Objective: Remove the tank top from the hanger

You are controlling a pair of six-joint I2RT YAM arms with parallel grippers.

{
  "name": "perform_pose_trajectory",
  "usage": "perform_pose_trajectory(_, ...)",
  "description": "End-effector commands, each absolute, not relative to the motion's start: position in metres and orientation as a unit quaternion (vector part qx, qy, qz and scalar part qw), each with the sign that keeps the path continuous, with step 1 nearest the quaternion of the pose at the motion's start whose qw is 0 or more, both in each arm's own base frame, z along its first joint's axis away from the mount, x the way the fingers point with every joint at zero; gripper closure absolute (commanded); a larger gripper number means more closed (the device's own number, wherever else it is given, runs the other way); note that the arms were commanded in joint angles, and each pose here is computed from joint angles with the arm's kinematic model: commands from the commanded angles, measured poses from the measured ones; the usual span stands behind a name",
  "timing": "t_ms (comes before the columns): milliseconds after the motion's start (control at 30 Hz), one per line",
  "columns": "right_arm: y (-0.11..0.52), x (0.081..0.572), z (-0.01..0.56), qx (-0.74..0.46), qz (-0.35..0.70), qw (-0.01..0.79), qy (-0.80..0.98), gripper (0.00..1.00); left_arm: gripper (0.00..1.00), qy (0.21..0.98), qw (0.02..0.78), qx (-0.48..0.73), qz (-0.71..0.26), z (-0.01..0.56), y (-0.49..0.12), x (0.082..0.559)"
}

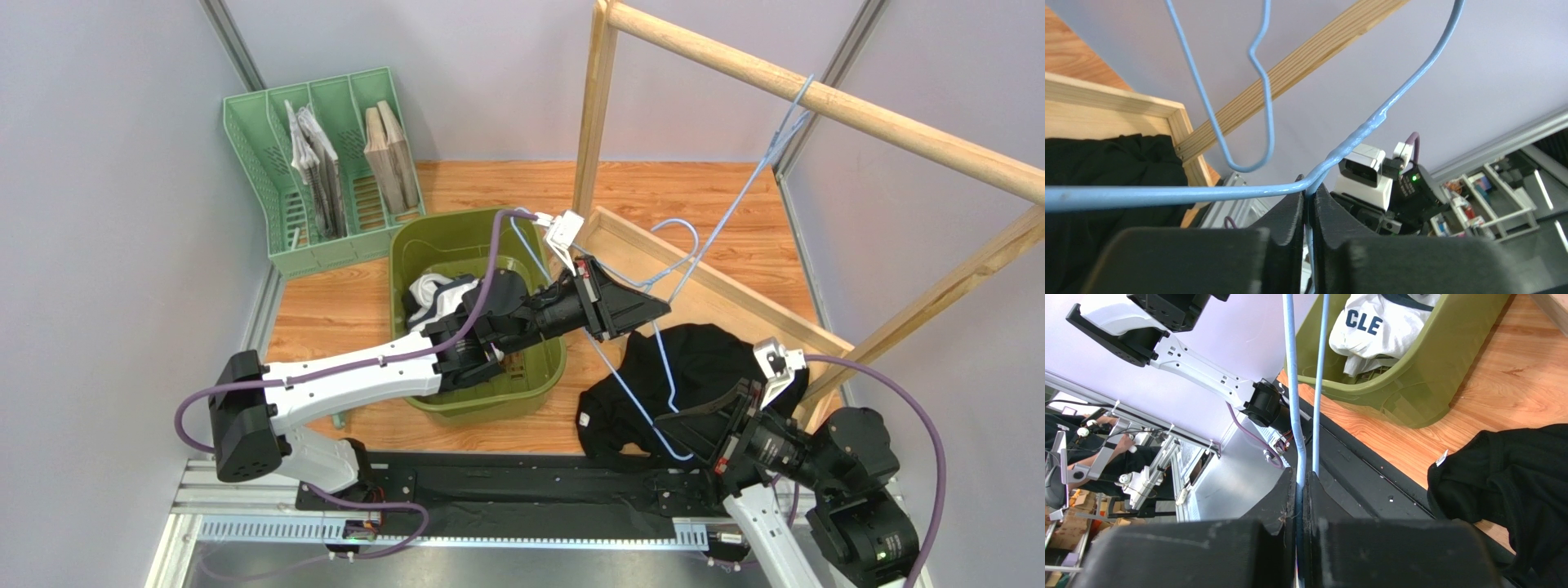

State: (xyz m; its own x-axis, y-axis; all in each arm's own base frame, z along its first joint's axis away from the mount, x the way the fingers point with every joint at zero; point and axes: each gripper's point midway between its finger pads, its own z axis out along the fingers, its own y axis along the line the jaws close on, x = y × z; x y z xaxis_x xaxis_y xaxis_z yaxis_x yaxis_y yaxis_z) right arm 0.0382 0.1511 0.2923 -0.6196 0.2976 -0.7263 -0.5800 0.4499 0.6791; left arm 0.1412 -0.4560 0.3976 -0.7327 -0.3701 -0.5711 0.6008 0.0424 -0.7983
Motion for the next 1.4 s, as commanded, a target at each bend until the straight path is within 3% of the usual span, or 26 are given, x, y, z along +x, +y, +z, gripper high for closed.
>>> perform_pose_trajectory(0,0.149,0.039,0.313,-0.106,0.506,0.449,0.728,1.00,0.77,0.557,0.384,0.138,-0.724,0.440,-0.435,0.119)
perform_pose_trajectory(33,0.149,0.040,0.317,-0.108,0.507,0.454,0.725,1.00,0.70,0.553,0.388,0.143,-0.723,0.442,-0.431,0.117)
perform_pose_trajectory(67,0.147,0.039,0.326,-0.112,0.505,0.465,0.718,1.00,0.53,0.550,0.395,0.150,-0.720,0.442,-0.428,0.116)
perform_pose_trajectory(167,0.145,0.046,0.348,-0.109,0.496,0.485,0.712,1.00,0.36,0.549,0.404,0.161,-0.714,0.442,-0.420,0.112)
perform_pose_trajectory(500,0.127,0.091,0.425,-0.010,0.437,0.510,0.741,1.00,0.35,0.592,0.470,0.170,-0.632,0.429,-0.357,0.114)
perform_pose_trajectory(733,0.113,0.139,0.447,0.055,0.367,0.511,0.775,1.00,0.37,0.611,0.520,0.144,-0.579,0.414,-0.307,0.122)
perform_pose_trajectory(1133,0.121,0.210,0.459,0.134,0.355,0.499,0.779,1.00,0.37,0.625,0.525,0.141,-0.560,0.395,-0.280,0.118)
perform_pose_trajectory(1367,0.125,0.217,0.447,0.147,0.354,0.483,0.787,1.00,0.35,0.648,0.513,0.176,-0.535,0.376,-0.282,0.114)
